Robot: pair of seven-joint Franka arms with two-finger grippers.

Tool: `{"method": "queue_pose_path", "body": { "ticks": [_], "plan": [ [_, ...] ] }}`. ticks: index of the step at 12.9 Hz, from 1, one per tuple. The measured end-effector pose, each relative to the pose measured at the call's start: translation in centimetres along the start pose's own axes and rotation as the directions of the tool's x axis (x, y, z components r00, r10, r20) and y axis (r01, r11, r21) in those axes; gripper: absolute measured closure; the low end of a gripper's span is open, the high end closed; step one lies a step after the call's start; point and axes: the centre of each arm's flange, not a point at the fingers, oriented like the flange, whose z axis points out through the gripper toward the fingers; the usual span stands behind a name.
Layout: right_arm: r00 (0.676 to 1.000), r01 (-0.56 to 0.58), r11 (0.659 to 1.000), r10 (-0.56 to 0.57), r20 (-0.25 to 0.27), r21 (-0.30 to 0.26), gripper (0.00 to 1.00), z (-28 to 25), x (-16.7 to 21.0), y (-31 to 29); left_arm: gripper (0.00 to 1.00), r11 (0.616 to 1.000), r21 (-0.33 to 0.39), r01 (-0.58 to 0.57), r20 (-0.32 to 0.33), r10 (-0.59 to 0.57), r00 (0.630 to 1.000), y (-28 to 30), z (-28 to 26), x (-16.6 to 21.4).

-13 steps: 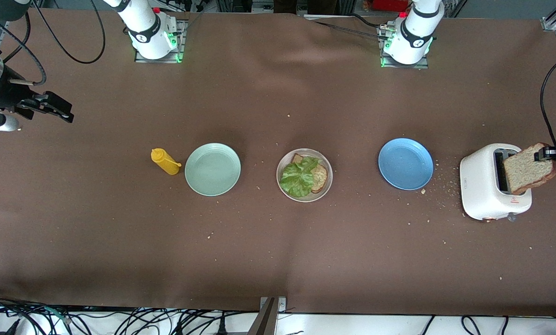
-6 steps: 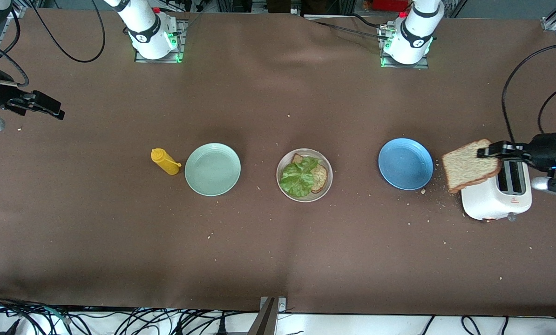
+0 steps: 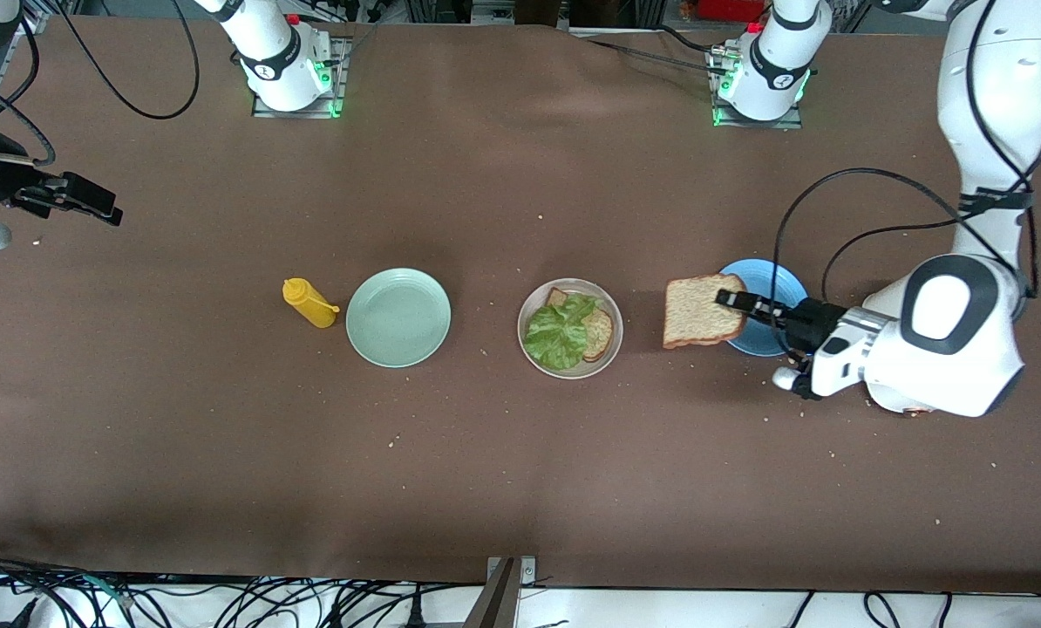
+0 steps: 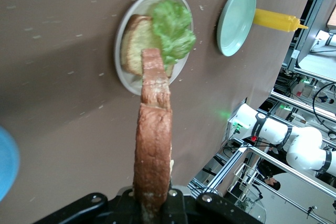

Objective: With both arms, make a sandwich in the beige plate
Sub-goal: 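Carry the bread slice with the left gripper over the beige plate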

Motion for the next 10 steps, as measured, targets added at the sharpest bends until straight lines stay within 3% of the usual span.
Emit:
{"method": "queue_pose_path", "body": {
  "ticks": [5, 7, 10],
  "plan": [
    [1.000, 0.001, 1.000, -0.001, -0.005, 0.001, 0.00, 0.0, 0.1, -0.1, 0.92, 0.999, 0.030, 0.026, 0.012, -0.026, 1.000, 7.4, 7.9, 2.8],
    [1.000, 0.001, 1.000, -0.001, -0.005, 0.000, 0.00, 0.1, 0.1, -0.1, 0.92, 0.999, -0.022, 0.042, 0.031, -0.041, 0.999, 7.3, 9.9, 3.5],
    [1.000, 0.001, 1.000, -0.001, -0.004, 0.000, 0.00, 0.1, 0.2, -0.1, 0.92, 0.998, -0.025, 0.061, 0.053, -0.059, 0.997, 6.2, 12.9, 4.7]
  ]
}}
